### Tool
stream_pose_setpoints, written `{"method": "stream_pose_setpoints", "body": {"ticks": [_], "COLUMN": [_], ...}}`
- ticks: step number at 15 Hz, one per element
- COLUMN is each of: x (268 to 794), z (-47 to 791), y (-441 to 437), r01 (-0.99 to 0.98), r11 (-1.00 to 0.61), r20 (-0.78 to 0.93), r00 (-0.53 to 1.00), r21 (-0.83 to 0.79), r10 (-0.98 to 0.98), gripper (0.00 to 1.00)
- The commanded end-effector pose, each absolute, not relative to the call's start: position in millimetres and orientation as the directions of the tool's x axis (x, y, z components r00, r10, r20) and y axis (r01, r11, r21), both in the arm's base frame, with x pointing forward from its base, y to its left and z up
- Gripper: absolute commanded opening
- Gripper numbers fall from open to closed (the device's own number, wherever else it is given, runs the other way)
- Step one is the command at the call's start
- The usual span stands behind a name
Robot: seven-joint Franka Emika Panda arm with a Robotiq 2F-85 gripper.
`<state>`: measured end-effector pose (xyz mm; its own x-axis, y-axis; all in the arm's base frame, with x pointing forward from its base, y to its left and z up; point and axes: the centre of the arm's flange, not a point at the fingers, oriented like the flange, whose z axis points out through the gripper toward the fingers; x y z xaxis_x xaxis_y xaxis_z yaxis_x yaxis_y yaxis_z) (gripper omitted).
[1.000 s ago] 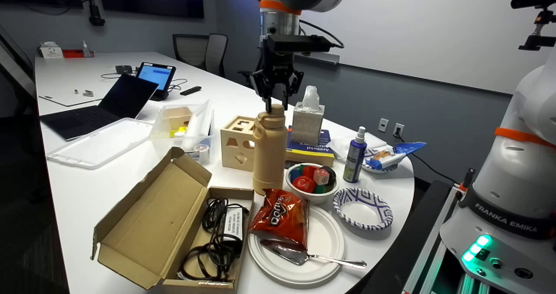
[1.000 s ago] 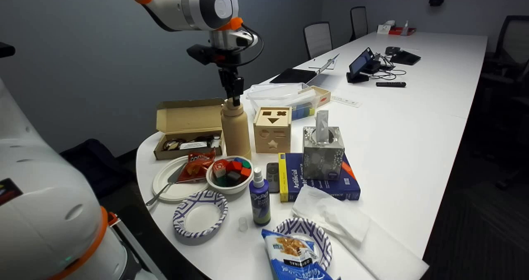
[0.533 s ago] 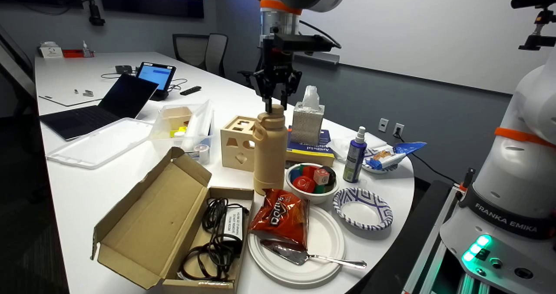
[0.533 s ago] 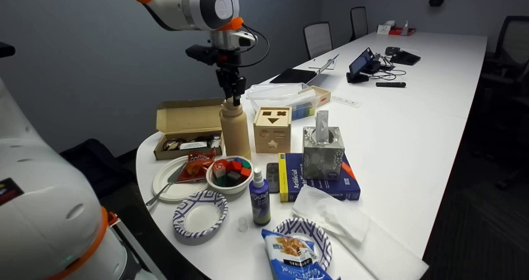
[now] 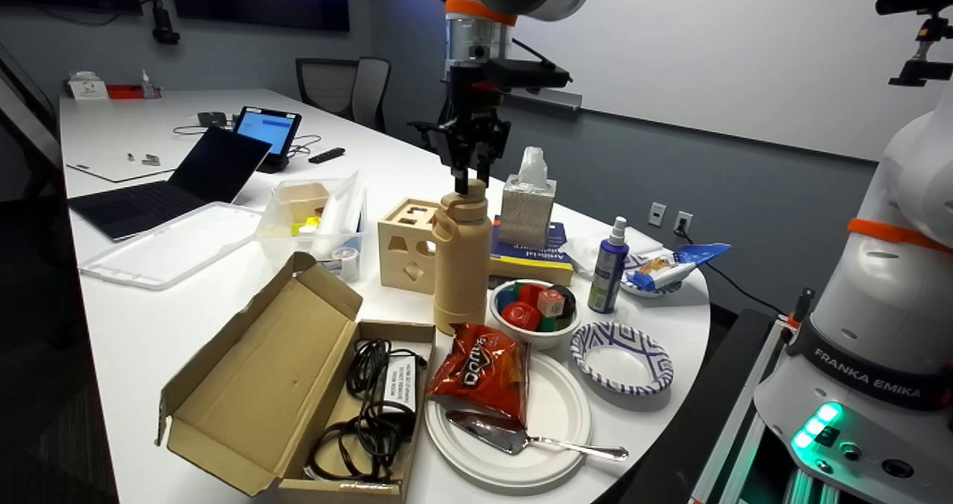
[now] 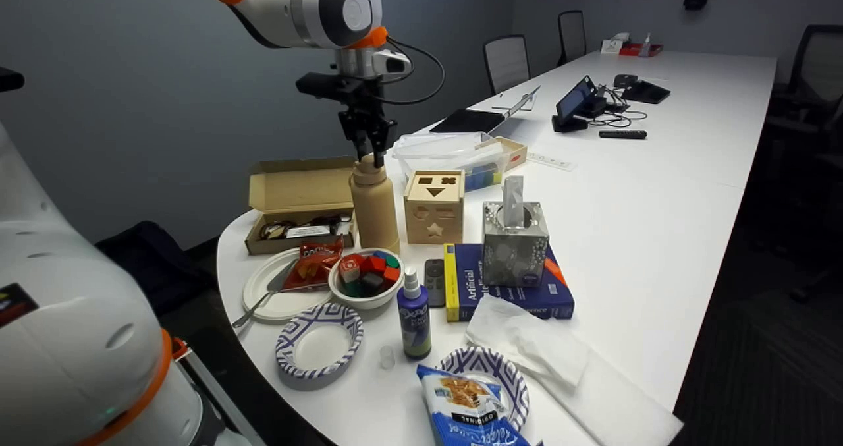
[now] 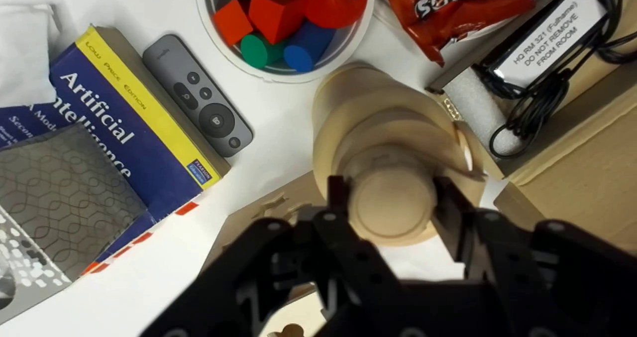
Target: Unscrew the bottle's cap
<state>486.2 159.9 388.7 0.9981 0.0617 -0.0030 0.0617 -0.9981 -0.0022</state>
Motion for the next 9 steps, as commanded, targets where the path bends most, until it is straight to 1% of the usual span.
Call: {"method": "stream_pose_setpoints", "body": {"ticks": [1,9], "x": [491.4,494.7], "z": [390.9,384.5], "y": [161.7,161.2], "r01": [0.158,0.361], "r11": [-0.987,-0.931], "r20": [-0.003,0.000], "r00": [0.987,0.932], "r21": [-0.035,-0.055], "r10": [0.159,0.362], "gripper": [0.21,0.21]}}
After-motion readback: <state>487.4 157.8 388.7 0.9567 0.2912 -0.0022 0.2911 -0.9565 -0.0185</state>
